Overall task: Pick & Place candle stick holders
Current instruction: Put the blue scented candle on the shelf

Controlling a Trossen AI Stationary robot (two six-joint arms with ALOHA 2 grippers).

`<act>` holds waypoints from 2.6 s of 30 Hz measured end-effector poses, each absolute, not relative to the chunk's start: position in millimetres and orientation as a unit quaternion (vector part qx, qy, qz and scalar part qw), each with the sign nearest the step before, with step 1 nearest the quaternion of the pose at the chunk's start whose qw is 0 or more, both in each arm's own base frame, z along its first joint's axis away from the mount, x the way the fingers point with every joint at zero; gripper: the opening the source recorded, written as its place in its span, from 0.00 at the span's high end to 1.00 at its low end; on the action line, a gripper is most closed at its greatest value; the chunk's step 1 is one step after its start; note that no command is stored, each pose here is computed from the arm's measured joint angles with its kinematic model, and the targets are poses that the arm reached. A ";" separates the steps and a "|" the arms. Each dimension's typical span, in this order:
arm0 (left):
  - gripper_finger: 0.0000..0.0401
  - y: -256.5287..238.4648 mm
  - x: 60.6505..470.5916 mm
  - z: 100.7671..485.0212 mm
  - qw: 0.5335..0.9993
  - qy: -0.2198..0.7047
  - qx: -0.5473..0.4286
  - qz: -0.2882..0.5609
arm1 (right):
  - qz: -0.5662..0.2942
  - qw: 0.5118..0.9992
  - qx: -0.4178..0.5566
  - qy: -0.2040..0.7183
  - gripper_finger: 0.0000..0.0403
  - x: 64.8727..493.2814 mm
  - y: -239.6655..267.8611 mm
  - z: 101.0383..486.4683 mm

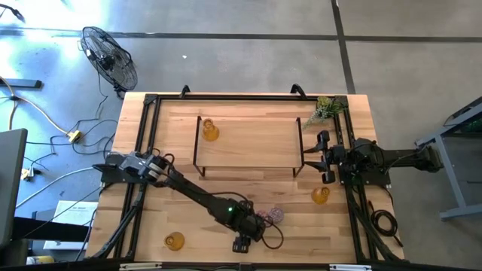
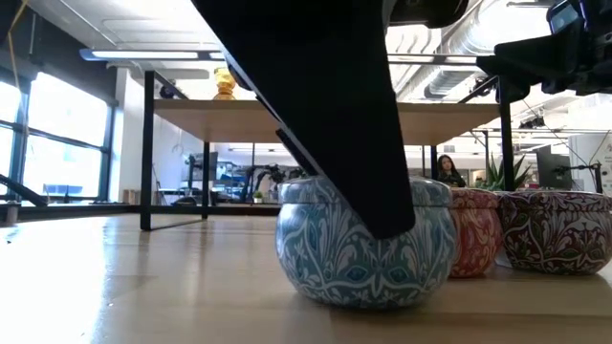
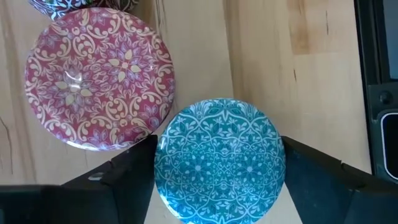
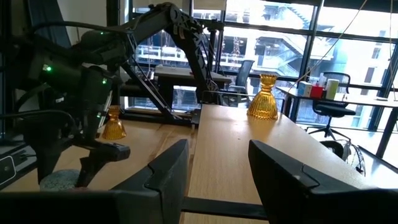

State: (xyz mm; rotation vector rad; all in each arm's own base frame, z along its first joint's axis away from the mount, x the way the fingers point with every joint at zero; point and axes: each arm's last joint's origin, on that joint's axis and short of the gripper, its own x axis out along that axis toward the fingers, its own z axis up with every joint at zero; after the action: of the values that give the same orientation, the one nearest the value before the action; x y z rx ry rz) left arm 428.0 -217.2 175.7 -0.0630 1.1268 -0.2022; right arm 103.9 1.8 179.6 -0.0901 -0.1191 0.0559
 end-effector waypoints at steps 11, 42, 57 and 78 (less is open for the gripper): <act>0.29 -217.1 427.3 176.3 0.837 0.538 -0.041 -0.091 | 0.028 0.997 -0.045 -0.058 0.59 103.9 1.8 179.3; 0.29 -213.8 412.6 259.2 0.780 0.609 -0.142 0.021 | 0.067 0.994 -0.027 -0.086 0.59 102.9 4.0 184.5; 0.29 -184.6 372.3 335.3 0.801 0.574 -0.098 0.137 | 0.086 0.992 -0.018 -0.086 0.59 102.7 5.1 184.8; 0.29 -124.3 373.0 363.9 0.812 0.573 -0.021 0.108 | 0.087 0.993 -0.007 -0.082 0.59 102.8 5.1 184.1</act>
State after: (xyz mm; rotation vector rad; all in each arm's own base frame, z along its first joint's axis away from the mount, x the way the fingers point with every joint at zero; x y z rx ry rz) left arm 373.0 -124.3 363.9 -0.0452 1.2233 0.2316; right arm 102.8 5.1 184.1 -0.0136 -0.1638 0.1736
